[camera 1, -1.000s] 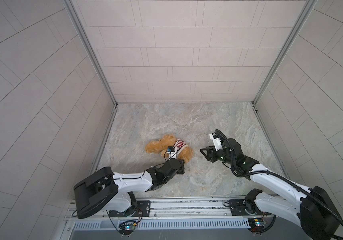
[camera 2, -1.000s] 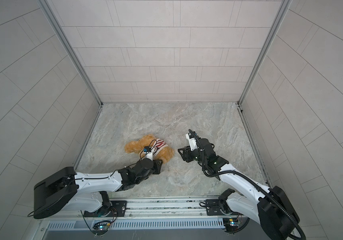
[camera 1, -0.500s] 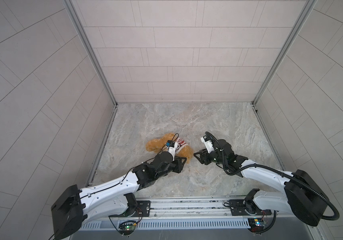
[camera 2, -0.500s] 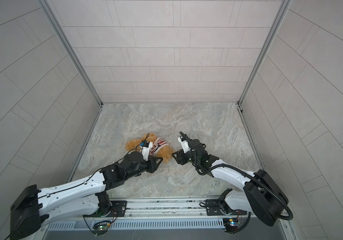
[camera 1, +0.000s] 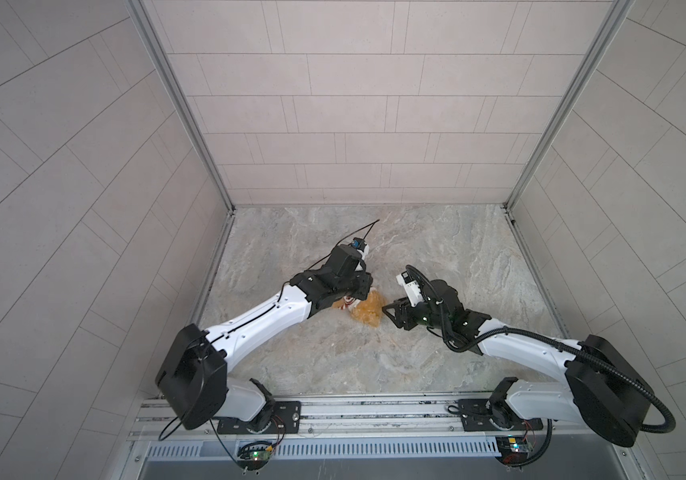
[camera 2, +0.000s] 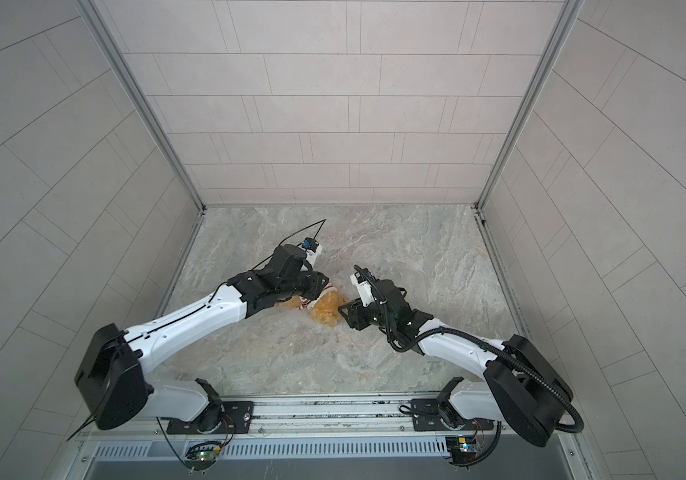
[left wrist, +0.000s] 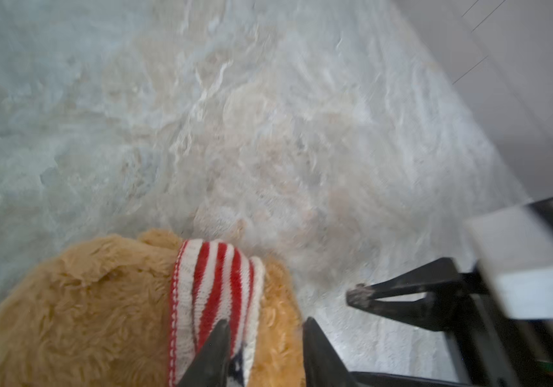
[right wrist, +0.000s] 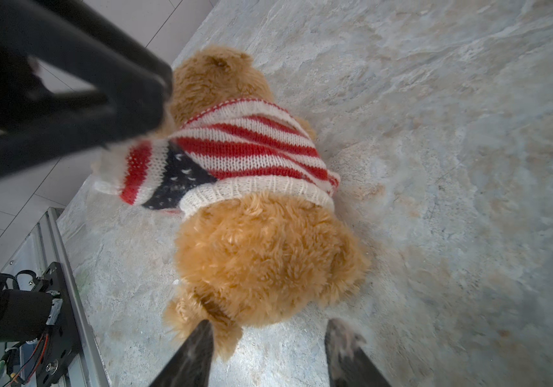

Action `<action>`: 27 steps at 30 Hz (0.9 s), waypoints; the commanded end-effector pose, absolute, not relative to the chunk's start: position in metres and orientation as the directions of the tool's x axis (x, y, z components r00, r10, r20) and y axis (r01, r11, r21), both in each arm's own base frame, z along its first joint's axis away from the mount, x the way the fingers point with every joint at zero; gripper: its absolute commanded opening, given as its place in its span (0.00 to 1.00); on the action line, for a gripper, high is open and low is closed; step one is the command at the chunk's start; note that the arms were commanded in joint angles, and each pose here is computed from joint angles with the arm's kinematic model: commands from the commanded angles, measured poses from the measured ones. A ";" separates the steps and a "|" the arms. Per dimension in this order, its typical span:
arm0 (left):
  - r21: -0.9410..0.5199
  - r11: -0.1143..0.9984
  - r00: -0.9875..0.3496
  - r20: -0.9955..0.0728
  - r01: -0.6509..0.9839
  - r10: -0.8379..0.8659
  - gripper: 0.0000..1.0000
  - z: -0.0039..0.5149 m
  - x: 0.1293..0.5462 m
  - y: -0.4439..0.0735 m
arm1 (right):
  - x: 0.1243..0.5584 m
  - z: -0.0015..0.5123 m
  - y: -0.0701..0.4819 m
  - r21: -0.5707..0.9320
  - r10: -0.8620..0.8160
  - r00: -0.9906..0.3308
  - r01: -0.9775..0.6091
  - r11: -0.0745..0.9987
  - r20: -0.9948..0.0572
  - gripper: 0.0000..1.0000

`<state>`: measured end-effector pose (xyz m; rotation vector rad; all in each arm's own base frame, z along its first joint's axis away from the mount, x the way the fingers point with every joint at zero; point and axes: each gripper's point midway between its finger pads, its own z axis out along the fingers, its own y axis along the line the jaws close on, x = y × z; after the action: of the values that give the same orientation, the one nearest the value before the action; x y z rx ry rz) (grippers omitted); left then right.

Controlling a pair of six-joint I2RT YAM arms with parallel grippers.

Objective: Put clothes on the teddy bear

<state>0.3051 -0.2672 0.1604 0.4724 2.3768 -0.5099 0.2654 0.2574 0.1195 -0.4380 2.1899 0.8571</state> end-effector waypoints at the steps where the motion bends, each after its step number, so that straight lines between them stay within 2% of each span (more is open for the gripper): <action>1: -0.221 0.855 -0.742 -0.624 0.469 0.245 0.38 0.143 0.293 -0.258 | 0.263 0.120 0.255 0.449 -0.034 -0.679 -0.521 0.726 -0.733 0.57; 7: -0.265 0.870 -0.793 -0.574 0.415 0.203 0.36 0.101 0.263 -0.243 | 0.262 0.114 0.258 0.451 -0.051 -0.688 -0.528 0.720 -0.724 0.61; 15: -0.318 0.867 -0.812 -0.564 0.384 0.152 0.35 0.081 0.233 -0.242 | 0.262 0.099 0.276 0.497 -0.066 -0.708 -0.555 0.668 -0.703 0.78; 25: -0.345 0.863 -0.818 -0.562 0.370 0.125 0.32 0.077 0.227 -0.241 | 0.271 0.076 0.297 0.458 -0.137 -0.697 -0.593 0.662 -0.704 0.77; 27: -0.351 0.860 -0.816 -0.565 0.370 0.121 0.32 0.078 0.226 -0.241 | 0.274 0.072 0.301 0.459 -0.142 -0.697 -0.596 0.660 -0.702 0.72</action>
<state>0.2287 -0.2439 0.0808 0.3778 2.4903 -0.6132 0.2636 0.2905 0.0622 -0.5489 2.2966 0.9091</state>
